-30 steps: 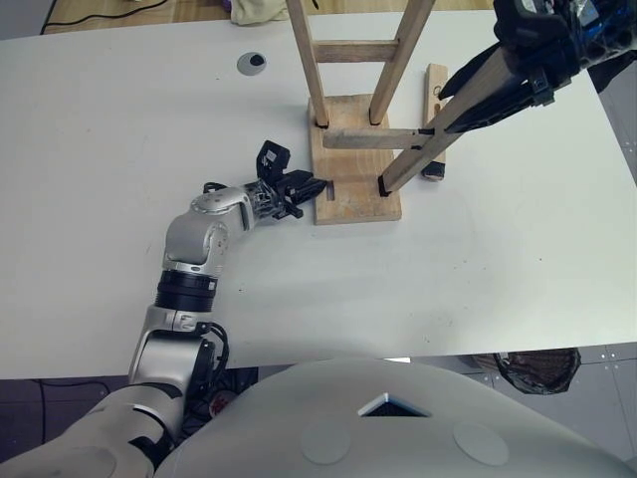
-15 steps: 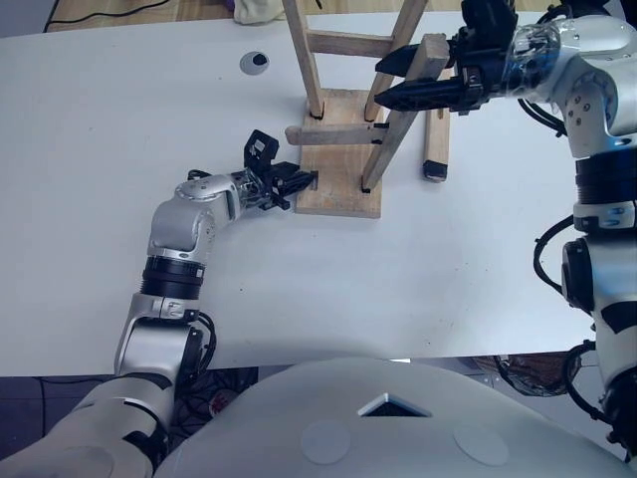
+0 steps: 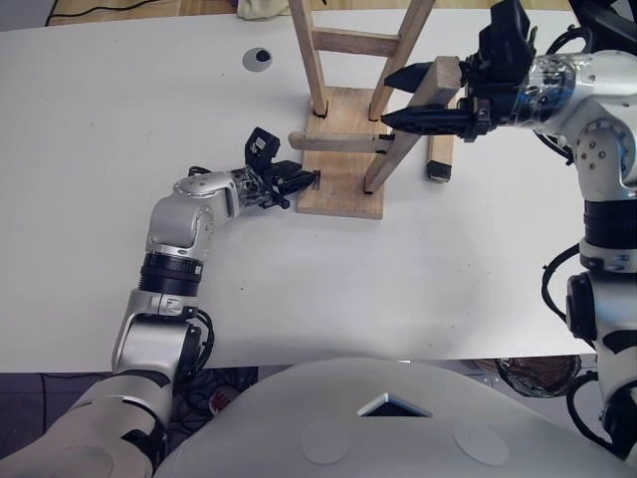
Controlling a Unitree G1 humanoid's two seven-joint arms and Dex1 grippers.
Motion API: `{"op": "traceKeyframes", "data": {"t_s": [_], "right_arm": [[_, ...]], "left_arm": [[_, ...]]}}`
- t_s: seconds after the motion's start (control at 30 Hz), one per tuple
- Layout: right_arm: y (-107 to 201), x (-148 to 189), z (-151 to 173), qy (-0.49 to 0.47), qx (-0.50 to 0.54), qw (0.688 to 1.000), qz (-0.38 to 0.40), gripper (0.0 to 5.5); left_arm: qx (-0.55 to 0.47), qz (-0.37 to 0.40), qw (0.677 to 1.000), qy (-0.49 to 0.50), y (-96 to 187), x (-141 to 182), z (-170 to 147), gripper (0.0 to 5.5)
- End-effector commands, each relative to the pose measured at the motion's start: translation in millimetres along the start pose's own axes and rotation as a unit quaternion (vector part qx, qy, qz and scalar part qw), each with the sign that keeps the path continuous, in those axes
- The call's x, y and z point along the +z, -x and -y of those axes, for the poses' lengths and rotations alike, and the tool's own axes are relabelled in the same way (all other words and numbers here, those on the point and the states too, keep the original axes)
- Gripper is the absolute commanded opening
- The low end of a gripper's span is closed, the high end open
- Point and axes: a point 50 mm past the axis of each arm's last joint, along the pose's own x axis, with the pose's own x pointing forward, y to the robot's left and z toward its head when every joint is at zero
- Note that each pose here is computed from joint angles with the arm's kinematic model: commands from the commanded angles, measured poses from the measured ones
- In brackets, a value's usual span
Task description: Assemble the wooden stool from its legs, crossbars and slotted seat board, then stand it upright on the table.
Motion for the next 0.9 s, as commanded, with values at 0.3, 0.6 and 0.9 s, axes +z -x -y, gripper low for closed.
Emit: {"op": "traceKeyframes", "data": {"t_s": [0.3,0.6,0.9], "right_arm": [[-16,-146,-55,-0.271,-0.019,0.931,-0.243,2.07],[-1,-175,-59,-0.310,-0.060,0.911,-0.266,2.07],[-29,-173,-42,-0.297,-0.088,0.921,-0.237,2.07]], "left_arm": [[-0.014,-0.067,0.997,0.032,-11,-32,10,1.94],[-0.010,-0.065,0.997,0.038,-10,-34,11,1.94],[-0.016,-0.064,0.997,0.035,-13,-31,12,1.94]]}}
